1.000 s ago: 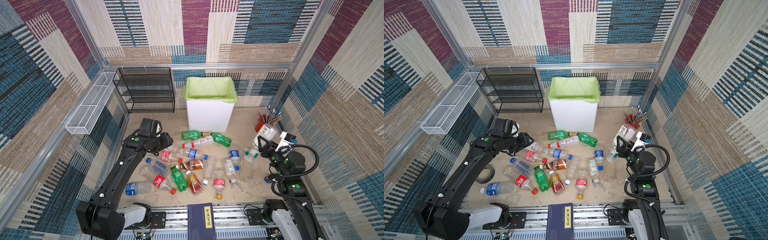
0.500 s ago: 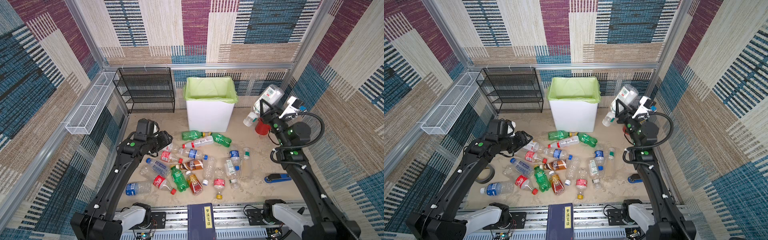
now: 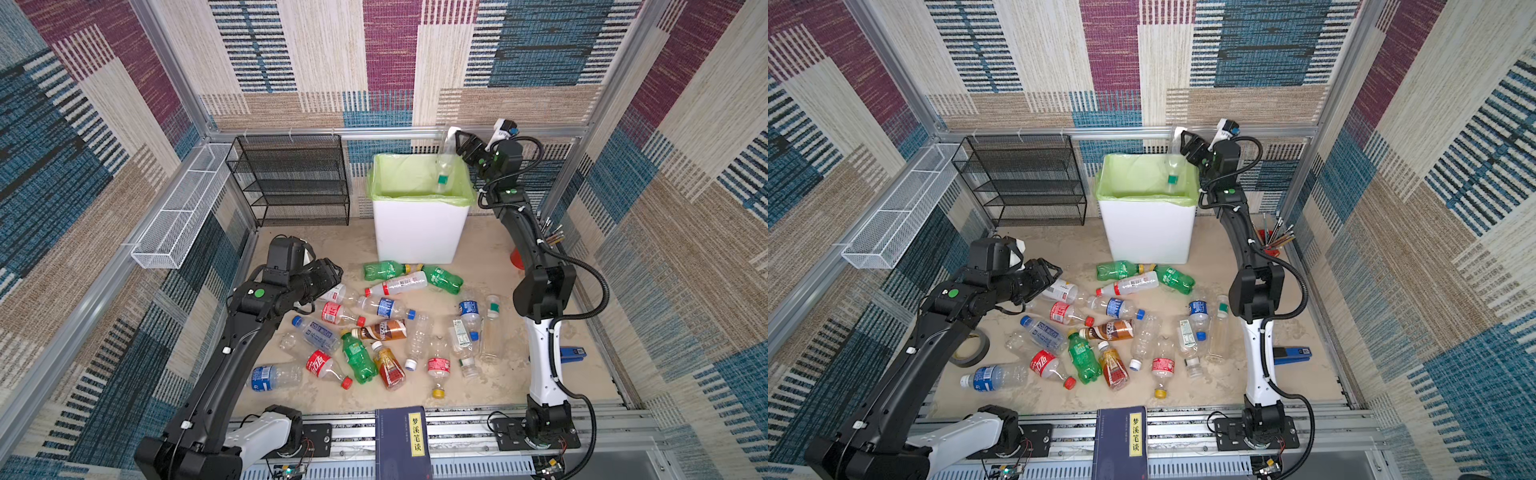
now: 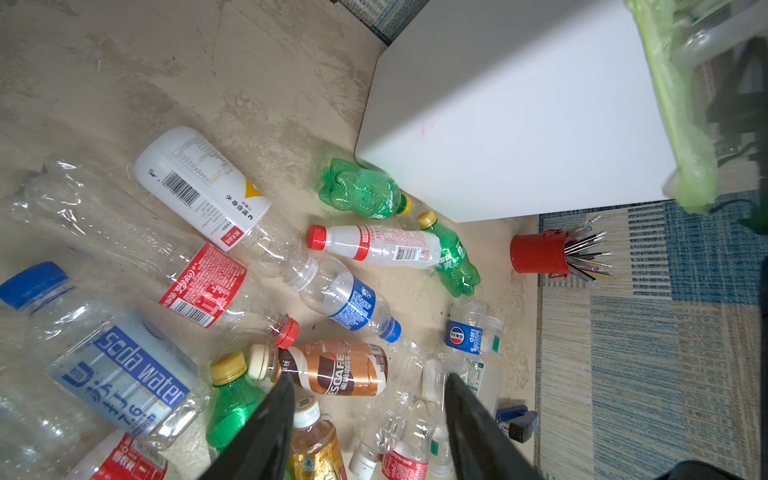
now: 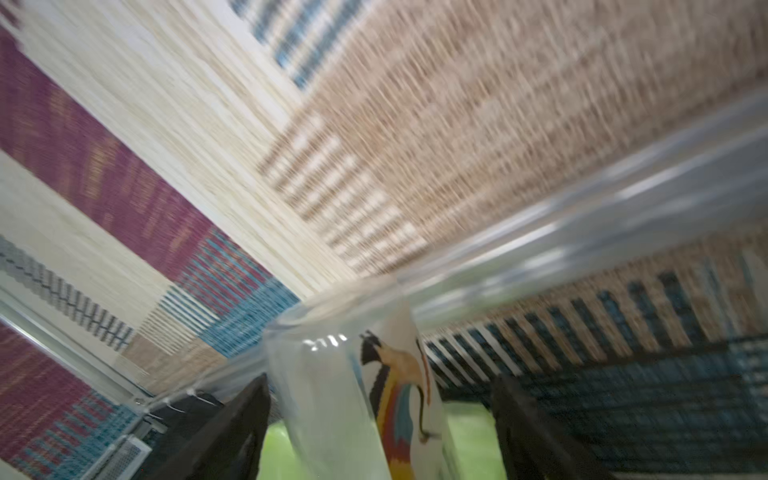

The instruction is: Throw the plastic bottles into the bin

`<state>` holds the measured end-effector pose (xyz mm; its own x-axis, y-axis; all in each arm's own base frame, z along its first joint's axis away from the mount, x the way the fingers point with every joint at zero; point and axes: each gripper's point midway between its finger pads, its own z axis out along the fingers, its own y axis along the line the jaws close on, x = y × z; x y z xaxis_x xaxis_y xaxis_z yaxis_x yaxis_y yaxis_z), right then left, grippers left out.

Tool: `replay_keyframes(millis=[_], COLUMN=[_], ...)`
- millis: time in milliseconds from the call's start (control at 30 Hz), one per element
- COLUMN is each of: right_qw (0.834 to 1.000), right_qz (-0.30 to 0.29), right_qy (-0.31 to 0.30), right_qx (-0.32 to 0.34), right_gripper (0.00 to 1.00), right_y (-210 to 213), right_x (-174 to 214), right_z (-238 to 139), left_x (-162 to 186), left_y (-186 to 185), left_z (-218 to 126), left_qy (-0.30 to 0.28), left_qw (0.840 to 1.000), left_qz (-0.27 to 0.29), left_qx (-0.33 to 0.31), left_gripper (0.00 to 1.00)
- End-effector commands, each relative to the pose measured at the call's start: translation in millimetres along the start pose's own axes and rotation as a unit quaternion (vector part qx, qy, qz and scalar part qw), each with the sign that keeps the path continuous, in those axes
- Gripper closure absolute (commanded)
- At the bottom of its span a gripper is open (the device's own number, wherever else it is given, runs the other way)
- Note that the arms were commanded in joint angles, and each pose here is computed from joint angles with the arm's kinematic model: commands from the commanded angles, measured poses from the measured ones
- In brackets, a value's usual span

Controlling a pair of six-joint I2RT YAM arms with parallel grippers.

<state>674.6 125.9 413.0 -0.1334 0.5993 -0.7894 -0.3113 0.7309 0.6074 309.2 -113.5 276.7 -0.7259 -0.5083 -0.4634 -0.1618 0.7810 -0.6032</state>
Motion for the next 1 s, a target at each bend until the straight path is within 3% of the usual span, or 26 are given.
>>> replay_keyframes(millis=[0, 200, 333, 467, 633, 800, 967], right_qw=[0.961, 0.965, 0.975, 0.989, 0.995, 0.988, 0.969], right_qz=[-0.105, -0.139, -0.139, -0.117, -0.082, -0.034, 0.041], right_qy=[-0.211, -0.185, -0.154, -0.084, 0.01, 0.105, 0.2], right_qx=[-0.144, -0.122, -0.08, -0.025, 0.054, 0.111, 0.141], right_gripper=[0.15, 0.18, 0.2, 0.21, 0.22, 0.25, 0.28], right_y=[218, 220, 196, 152, 88, 30, -8], right_x=[-217, -211, -184, -130, -48, 43, 133], right_z=[-188, -218, -233, -246, -275, -315, -354], left_x=[-5, -2, 1, 8, 20, 37, 58], left_y=[2, 3, 5, 12, 24, 43, 73], left_z=[-2, 6, 9, 11, 10, 12, 5], left_qy=[-0.011, 0.001, 0.005, 0.011, 0.022, 0.047, 0.062], left_qw=[1.0, 1.0, 1.0, 1.0, 0.999, 0.997, 0.989], left_qz=[0.007, 0.007, 0.004, 0.002, -0.003, -0.018, -0.068], left_qx=[-0.009, -0.009, -0.009, -0.016, -0.027, -0.058, -0.117], left_gripper=[0.41, 0.41, 0.41, 0.41, 0.4, 0.4, 0.4])
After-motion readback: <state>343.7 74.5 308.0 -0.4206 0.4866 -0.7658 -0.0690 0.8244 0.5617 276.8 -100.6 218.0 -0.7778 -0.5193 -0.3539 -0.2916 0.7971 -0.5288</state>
